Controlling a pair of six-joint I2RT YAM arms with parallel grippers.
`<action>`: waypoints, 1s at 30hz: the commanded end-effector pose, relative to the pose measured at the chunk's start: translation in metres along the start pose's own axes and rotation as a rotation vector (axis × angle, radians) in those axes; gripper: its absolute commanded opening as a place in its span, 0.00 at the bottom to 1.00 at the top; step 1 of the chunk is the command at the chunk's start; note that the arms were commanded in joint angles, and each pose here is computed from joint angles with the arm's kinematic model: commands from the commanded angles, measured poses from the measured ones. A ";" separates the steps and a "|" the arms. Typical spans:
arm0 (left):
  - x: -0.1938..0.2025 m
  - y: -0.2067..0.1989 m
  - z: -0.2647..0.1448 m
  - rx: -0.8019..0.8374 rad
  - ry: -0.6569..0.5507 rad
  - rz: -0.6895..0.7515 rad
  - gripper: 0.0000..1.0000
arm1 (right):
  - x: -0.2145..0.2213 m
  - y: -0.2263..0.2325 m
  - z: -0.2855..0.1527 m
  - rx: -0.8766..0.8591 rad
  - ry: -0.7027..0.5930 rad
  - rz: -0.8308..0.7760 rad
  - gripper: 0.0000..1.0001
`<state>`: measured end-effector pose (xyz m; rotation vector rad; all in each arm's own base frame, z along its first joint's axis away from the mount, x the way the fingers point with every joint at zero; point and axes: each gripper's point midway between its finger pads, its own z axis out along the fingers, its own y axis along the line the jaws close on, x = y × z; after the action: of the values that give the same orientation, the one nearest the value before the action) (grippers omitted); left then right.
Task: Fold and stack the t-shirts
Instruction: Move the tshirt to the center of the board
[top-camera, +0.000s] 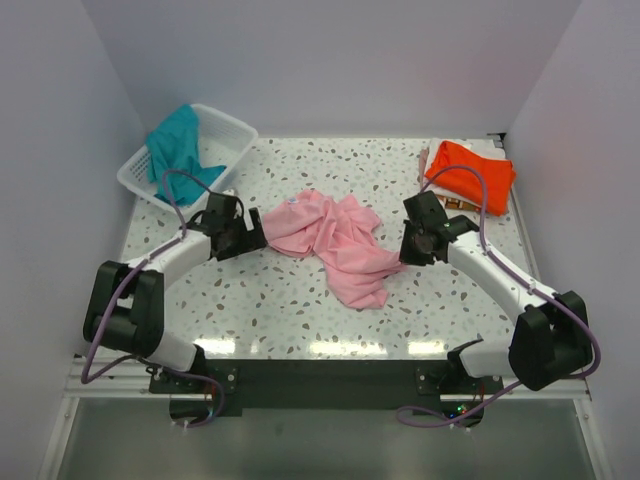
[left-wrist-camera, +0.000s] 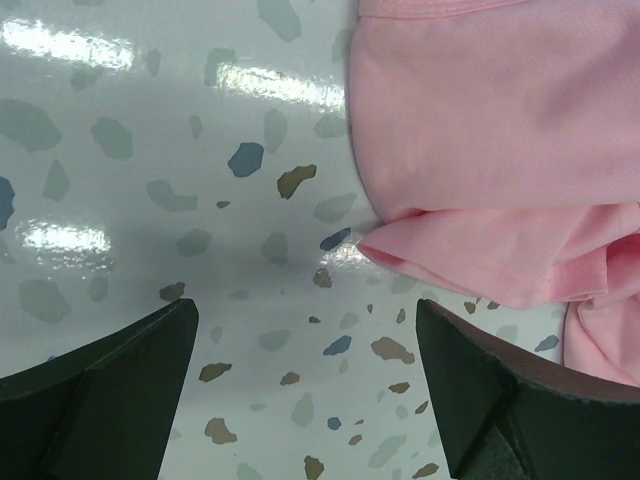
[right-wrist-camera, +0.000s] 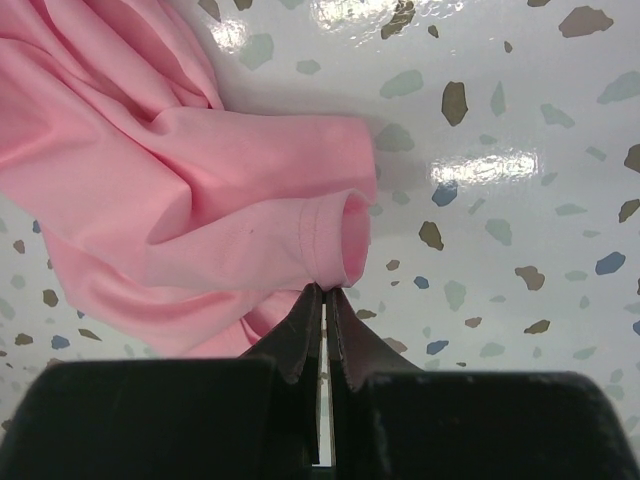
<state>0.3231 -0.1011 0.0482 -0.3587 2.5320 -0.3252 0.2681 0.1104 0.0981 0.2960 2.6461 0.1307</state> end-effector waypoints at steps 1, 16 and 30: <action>-0.025 -0.024 0.008 0.082 -0.044 0.029 0.95 | -0.009 0.003 -0.005 -0.018 -0.041 0.021 0.00; -0.025 -0.044 0.036 0.146 0.031 0.056 0.59 | -0.017 0.012 -0.001 -0.032 -0.037 0.034 0.00; -0.018 -0.057 0.042 0.165 0.051 0.086 0.00 | -0.020 0.015 -0.001 -0.034 -0.036 0.043 0.00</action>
<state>0.3489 -0.1483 0.0197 -0.2165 2.6247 -0.4864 0.2732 0.1141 0.0948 0.3176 2.6554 0.1352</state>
